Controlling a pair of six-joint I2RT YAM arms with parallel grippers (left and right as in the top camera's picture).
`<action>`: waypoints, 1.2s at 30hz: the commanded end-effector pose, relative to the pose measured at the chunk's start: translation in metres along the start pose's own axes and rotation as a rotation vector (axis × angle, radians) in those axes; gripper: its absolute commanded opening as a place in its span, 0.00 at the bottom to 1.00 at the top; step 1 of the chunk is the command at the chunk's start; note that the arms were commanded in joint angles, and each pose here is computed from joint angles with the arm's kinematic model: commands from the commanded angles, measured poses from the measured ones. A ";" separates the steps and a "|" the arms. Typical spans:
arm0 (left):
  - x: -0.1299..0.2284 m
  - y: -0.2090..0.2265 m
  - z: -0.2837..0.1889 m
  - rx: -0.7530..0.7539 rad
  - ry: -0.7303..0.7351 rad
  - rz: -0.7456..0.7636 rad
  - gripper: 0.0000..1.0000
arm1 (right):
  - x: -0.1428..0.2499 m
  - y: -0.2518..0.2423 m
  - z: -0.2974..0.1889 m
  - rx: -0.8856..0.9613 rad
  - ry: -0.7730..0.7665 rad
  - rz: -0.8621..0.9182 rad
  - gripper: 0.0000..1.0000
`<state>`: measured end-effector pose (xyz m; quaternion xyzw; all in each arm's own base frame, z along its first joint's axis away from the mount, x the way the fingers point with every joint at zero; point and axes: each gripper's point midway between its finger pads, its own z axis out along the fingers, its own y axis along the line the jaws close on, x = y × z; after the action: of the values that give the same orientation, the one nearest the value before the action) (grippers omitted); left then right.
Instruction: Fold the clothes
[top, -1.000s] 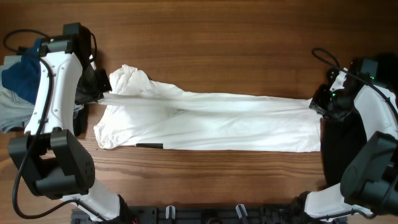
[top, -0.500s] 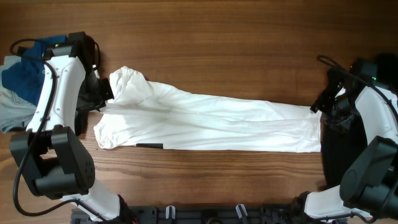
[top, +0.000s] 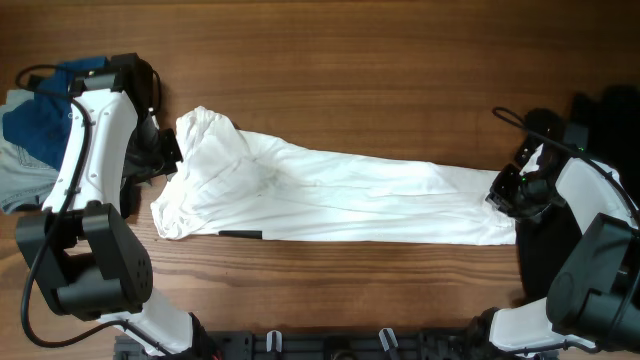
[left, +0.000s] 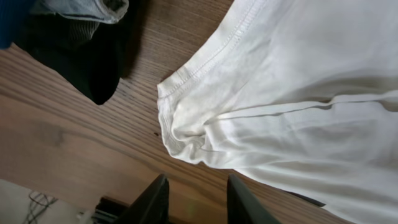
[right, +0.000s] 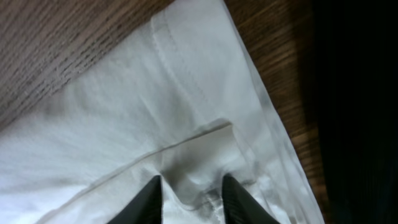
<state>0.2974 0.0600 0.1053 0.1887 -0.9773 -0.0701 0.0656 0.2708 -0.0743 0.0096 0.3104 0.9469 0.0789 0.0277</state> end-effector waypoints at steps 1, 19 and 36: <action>0.001 0.003 0.000 0.000 -0.001 -0.034 0.40 | -0.005 -0.003 -0.003 0.003 -0.029 0.026 0.41; -0.031 -0.128 0.025 0.336 -0.268 0.344 0.63 | -0.007 0.024 -0.047 -0.176 -0.101 -0.057 0.65; 0.000 -0.156 0.058 0.347 -0.254 0.558 0.04 | -0.009 0.025 -0.048 -0.179 -0.112 -0.055 0.64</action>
<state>0.3520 -0.0749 0.0253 -0.0801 -0.9893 0.0883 -0.0844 0.2803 -0.0659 0.0507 0.2857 0.9440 0.1368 0.0921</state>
